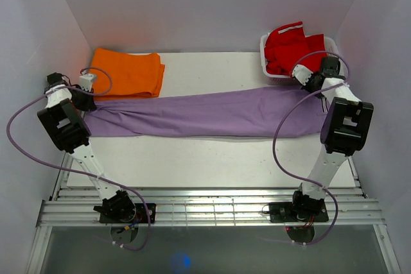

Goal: Fold and stack the trousers
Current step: Fold the trousers

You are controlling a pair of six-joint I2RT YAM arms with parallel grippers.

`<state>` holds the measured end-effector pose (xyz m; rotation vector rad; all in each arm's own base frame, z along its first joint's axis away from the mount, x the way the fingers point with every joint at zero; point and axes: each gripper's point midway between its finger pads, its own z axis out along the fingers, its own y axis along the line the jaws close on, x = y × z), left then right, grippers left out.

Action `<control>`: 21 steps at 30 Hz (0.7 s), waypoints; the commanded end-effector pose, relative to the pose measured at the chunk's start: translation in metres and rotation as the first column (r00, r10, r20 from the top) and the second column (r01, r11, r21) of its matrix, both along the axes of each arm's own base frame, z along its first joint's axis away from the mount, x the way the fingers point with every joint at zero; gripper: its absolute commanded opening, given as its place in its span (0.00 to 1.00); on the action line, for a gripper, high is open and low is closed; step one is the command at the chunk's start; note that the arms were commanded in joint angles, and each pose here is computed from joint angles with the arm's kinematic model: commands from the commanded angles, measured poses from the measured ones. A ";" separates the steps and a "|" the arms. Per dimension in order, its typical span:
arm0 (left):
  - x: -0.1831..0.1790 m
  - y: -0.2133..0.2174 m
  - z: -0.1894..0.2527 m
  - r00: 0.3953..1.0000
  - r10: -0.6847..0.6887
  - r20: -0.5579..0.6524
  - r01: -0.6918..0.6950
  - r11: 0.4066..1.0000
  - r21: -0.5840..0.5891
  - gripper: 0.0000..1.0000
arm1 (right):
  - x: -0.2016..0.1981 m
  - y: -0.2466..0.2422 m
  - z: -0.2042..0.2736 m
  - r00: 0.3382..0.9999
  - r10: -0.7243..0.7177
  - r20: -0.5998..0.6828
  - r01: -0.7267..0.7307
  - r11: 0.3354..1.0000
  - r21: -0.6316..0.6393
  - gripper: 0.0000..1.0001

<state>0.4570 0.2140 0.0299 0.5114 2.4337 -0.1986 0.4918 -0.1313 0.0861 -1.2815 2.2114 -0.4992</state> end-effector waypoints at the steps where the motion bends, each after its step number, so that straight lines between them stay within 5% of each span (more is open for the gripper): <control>1: 0.011 0.031 0.027 0.986 0.166 0.029 -0.168 0.982 0.084 0.24 | 0.034 -0.004 0.043 0.971 -0.116 0.207 0.126 0.991 -0.036 0.22; 3: 0.009 0.032 0.038 0.981 0.187 0.042 -0.190 0.978 0.086 0.57 | 0.034 -0.008 0.055 0.962 -0.160 0.221 0.169 0.985 -0.024 0.37; 5: 0.001 0.026 0.058 0.982 0.175 0.064 -0.181 0.979 0.095 0.88 | 0.023 -0.012 0.075 0.959 -0.178 0.219 0.182 0.983 0.001 0.70; 7: -0.009 0.016 0.069 0.988 0.142 0.060 -0.147 0.985 0.090 0.98 | 0.003 -0.013 0.075 0.973 -0.165 0.159 0.164 0.986 0.018 0.93; 12: -0.033 -0.025 0.112 0.996 0.061 0.071 -0.062 0.998 0.012 0.98 | -0.053 0.010 0.085 0.997 -0.071 0.035 0.066 0.990 0.121 0.89; 13: -0.035 -0.036 0.115 0.996 0.042 0.075 -0.041 0.999 -0.010 0.98 | -0.064 0.016 0.079 0.998 -0.055 -0.010 0.056 0.989 0.140 0.77; 16: -0.051 -0.081 0.097 0.999 -0.054 0.009 0.054 0.998 -0.039 0.97 | -0.098 0.037 0.046 0.985 -0.020 -0.173 0.059 0.973 0.225 0.62; 21: -0.058 -0.133 0.057 0.994 -0.084 -0.069 0.071 0.984 -0.163 0.77 | -0.114 0.048 -0.008 0.953 -0.054 -0.297 0.145 0.945 0.294 0.49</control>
